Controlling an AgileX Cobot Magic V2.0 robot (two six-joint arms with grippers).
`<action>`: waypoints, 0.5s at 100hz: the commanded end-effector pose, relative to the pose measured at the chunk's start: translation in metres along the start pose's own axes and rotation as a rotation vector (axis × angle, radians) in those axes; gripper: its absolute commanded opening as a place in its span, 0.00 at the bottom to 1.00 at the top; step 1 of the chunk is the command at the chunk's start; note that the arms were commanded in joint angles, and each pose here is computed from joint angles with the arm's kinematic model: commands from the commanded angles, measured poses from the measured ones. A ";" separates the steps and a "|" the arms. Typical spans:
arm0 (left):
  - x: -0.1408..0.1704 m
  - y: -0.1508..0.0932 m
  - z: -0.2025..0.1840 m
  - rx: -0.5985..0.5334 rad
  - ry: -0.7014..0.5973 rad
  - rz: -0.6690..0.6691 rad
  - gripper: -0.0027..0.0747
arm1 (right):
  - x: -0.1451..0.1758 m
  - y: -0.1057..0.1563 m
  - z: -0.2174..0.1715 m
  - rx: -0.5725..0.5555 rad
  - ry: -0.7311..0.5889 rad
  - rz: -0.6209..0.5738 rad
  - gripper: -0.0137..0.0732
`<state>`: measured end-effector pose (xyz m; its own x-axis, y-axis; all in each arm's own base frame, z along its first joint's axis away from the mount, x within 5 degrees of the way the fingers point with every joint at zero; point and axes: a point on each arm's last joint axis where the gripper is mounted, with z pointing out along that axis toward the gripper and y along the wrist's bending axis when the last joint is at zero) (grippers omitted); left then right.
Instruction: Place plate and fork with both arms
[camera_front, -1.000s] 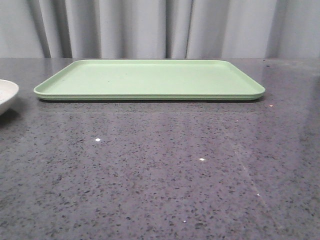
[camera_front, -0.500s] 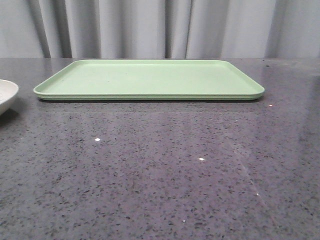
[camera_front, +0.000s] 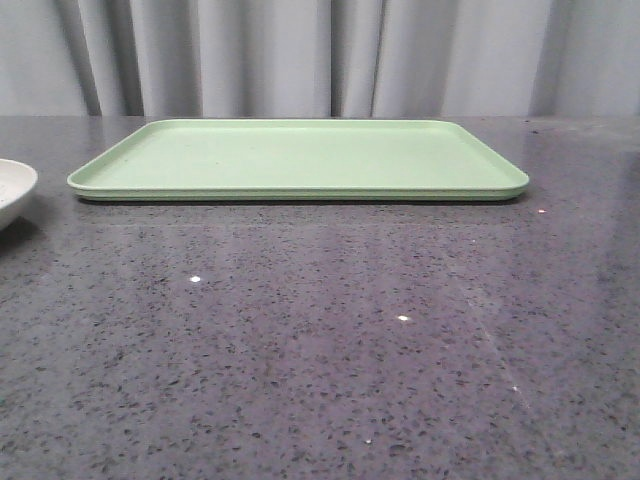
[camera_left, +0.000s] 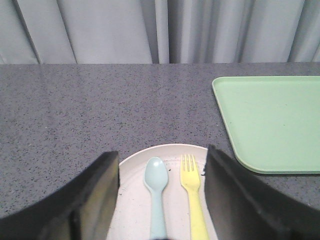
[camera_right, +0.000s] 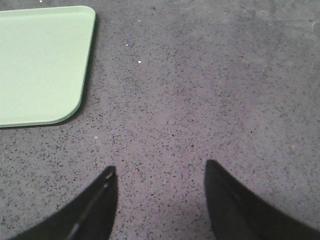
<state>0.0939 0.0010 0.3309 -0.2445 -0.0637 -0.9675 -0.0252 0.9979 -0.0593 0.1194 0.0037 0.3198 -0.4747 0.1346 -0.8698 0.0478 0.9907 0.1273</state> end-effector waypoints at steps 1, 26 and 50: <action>-0.018 -0.001 -0.002 0.010 -0.104 -0.018 0.58 | -0.018 0.002 -0.005 -0.012 -0.108 -0.013 0.76; -0.017 -0.001 -0.002 0.009 -0.093 -0.018 0.58 | -0.016 0.003 -0.004 -0.019 -0.102 -0.002 0.76; -0.017 0.001 -0.001 -0.015 -0.086 0.036 0.58 | -0.015 0.003 -0.004 -0.018 -0.087 0.002 0.76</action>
<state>0.0947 0.0015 0.3305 -0.2484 -0.0512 -0.9673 -0.0281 0.9986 -0.0456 0.1193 0.0044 0.3196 -0.4768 0.1452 -0.8669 0.0470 0.9891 0.1398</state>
